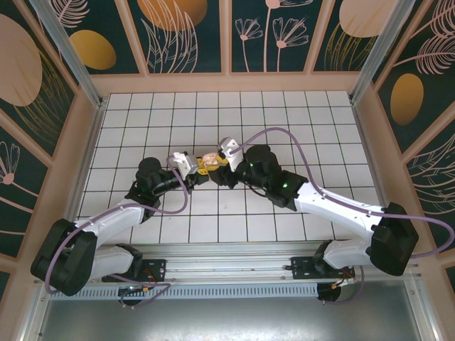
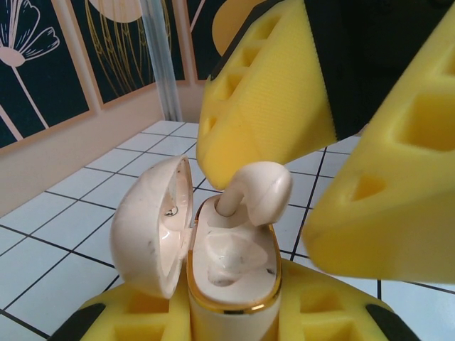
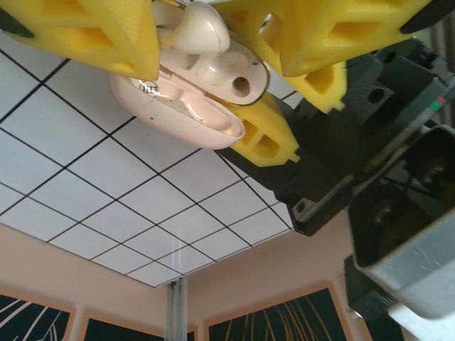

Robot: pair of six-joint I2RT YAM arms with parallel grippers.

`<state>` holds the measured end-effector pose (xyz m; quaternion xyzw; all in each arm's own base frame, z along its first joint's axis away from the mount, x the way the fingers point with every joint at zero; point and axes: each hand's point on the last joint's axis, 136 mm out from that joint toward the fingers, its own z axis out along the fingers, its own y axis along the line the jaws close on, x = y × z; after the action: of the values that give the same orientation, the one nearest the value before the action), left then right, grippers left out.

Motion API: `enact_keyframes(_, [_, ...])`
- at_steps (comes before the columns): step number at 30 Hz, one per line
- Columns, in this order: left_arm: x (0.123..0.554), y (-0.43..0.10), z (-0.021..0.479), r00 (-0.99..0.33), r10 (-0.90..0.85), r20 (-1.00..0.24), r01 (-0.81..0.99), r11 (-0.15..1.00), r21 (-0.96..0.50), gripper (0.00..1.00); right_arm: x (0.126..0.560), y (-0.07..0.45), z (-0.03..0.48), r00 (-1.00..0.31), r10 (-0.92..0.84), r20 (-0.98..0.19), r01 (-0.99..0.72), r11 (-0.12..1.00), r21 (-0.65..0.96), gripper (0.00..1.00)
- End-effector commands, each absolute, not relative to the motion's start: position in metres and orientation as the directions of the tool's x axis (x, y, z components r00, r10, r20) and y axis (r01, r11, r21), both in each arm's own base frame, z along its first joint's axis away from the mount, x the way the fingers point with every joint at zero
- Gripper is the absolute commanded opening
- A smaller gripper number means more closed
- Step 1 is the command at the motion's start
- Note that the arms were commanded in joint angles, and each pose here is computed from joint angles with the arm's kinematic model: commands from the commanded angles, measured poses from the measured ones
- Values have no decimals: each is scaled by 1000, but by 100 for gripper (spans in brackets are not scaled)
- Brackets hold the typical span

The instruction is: Insert wireless bluetooth earbuds into charging case

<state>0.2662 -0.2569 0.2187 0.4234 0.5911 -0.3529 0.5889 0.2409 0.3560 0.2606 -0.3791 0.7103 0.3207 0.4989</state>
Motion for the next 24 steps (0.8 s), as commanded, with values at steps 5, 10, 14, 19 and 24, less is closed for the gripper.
enact_keyframes(5, [269, -258, 240, 119, 54, -992, 907, 401, 130, 19, 238, 355, 303, -203, -93, -975, -876, 462, 139, 50])
enact_keyframes(10, [269, -258, 240, 115, 54, -992, 907, 400, 127, 19, 239, 353, 309, -217, -66, -974, -875, 456, 164, 51])
enact_keyframes(14, [272, -257, 239, 109, 55, -993, 901, 417, 122, 19, 246, 348, 310, -242, -43, -969, -856, 480, 193, 51])
enact_keyframes(19, [280, -254, 230, 71, 70, -995, 886, 454, 95, 19, 268, 326, 289, -391, -15, -920, -765, 562, 315, 51])
enact_keyframes(24, [283, -253, 226, 46, 76, -996, 880, 468, 77, 19, 274, 297, 253, -580, -29, -814, -618, 667, 416, 50])
